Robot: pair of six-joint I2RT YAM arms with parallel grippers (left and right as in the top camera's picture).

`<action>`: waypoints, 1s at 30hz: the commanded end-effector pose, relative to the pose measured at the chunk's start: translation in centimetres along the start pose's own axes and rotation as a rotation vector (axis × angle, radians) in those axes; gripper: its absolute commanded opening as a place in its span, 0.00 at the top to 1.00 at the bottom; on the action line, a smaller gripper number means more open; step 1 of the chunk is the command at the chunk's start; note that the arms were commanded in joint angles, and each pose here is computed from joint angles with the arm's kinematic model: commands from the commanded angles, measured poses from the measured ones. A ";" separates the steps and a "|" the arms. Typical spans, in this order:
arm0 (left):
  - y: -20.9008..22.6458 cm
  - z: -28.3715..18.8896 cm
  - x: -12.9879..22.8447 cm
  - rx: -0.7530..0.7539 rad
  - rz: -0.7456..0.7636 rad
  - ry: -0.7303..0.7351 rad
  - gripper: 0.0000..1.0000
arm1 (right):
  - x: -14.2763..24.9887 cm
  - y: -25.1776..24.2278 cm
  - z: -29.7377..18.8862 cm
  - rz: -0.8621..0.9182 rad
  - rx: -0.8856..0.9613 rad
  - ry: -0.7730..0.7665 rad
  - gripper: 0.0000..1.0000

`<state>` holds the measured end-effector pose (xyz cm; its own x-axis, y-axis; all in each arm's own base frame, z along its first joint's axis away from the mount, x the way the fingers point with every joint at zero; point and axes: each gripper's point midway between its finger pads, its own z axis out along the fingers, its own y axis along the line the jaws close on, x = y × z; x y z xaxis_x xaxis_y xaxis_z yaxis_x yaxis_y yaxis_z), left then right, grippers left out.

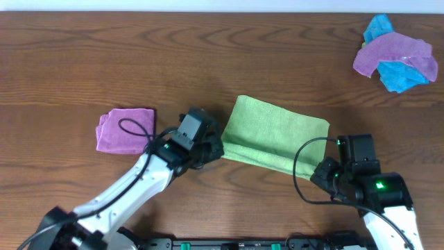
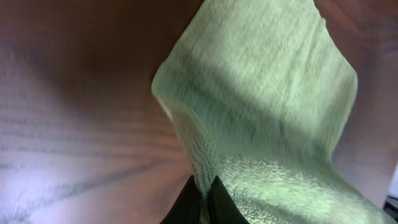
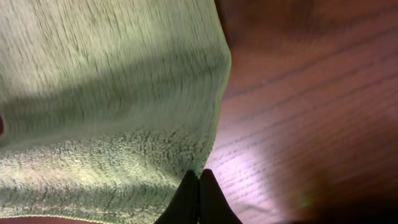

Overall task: Fold the cloth
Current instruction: 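Lift the near edge with both grippers and fold it away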

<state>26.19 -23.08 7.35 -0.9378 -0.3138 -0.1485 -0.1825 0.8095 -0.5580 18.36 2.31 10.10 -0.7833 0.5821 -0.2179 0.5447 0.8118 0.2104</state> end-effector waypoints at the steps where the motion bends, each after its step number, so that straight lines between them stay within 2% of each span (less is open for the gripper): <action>1: -0.8 1.0 -2.2 -0.032 0.035 -0.046 0.94 | -1.1 -0.9 0.4 0.023 0.060 -0.042 0.99; 7: -3.2 3.5 -5.4 -0.037 0.084 -0.054 0.94 | -3.1 -0.8 1.5 0.015 0.109 -0.098 0.99; 15: -3.6 5.1 -9.9 -0.050 0.065 -0.107 0.94 | -5.6 -0.3 2.8 -0.008 0.142 -0.173 0.98; 30: -4.9 8.8 -13.3 -0.016 0.075 -0.155 0.94 | -9.1 -0.3 5.3 -0.057 0.193 -0.233 0.99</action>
<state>40.20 -28.16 4.85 -0.9154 -0.3051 -0.2627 -0.1159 0.8245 -0.5539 27.07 -0.90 7.14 -0.7397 0.5322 -0.4119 0.5473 0.8319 0.0921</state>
